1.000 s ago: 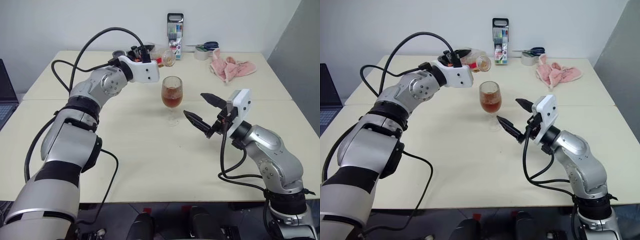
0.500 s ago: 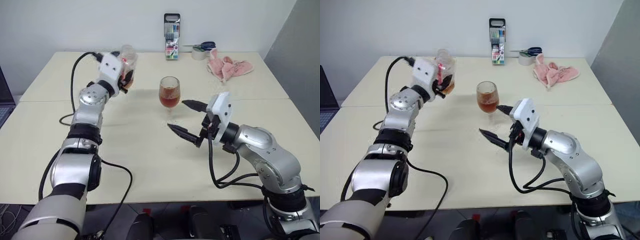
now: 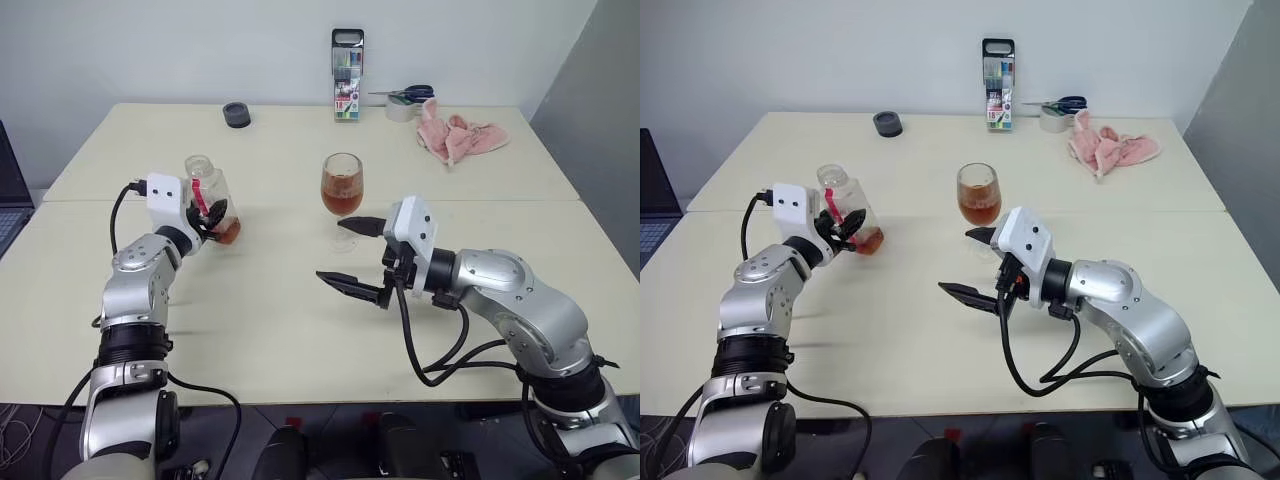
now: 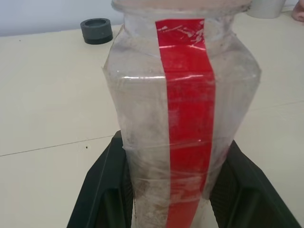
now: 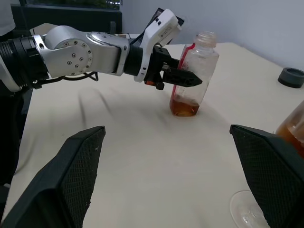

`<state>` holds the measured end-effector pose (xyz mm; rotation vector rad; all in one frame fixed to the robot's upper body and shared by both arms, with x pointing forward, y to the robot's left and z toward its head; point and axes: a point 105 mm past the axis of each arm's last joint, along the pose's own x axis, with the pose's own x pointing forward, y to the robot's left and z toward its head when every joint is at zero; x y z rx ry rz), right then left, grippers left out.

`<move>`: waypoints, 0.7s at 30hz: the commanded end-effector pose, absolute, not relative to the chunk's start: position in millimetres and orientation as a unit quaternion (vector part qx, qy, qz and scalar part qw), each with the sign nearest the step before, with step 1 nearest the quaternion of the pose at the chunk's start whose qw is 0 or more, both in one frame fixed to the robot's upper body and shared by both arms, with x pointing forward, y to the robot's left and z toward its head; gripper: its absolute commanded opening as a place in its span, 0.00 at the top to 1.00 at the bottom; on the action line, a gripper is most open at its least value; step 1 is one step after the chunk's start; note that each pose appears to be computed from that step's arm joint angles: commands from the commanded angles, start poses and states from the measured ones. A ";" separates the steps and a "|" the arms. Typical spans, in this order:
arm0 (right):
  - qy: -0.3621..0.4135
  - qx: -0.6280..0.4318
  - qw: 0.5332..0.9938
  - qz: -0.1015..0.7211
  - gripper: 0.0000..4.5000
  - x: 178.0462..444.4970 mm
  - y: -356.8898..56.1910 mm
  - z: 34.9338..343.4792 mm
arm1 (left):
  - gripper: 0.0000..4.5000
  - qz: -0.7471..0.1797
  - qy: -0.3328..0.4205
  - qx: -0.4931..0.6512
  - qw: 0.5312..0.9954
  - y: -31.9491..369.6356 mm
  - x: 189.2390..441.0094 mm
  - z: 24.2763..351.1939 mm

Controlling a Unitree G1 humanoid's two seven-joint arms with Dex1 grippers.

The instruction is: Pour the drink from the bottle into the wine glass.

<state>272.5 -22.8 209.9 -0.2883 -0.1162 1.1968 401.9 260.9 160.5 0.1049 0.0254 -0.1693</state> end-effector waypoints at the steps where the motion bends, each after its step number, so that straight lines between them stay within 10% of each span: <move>1: -0.079 -0.144 0.808 0.566 0.00 270.1 -19.9 220.6 | 0.40 -0.077 -0.008 0.076 0.994 266.3 395.9 168.0; 7: -0.079 -0.145 0.808 0.566 0.00 271.0 -20.1 220.7 | 0.00 -0.075 -0.008 0.080 0.994 267.9 392.4 163.7; 21: -0.128 -0.054 0.910 0.392 0.00 301.7 -63.0 177.3 | 0.00 -0.045 -0.009 0.106 0.993 266.4 350.1 142.4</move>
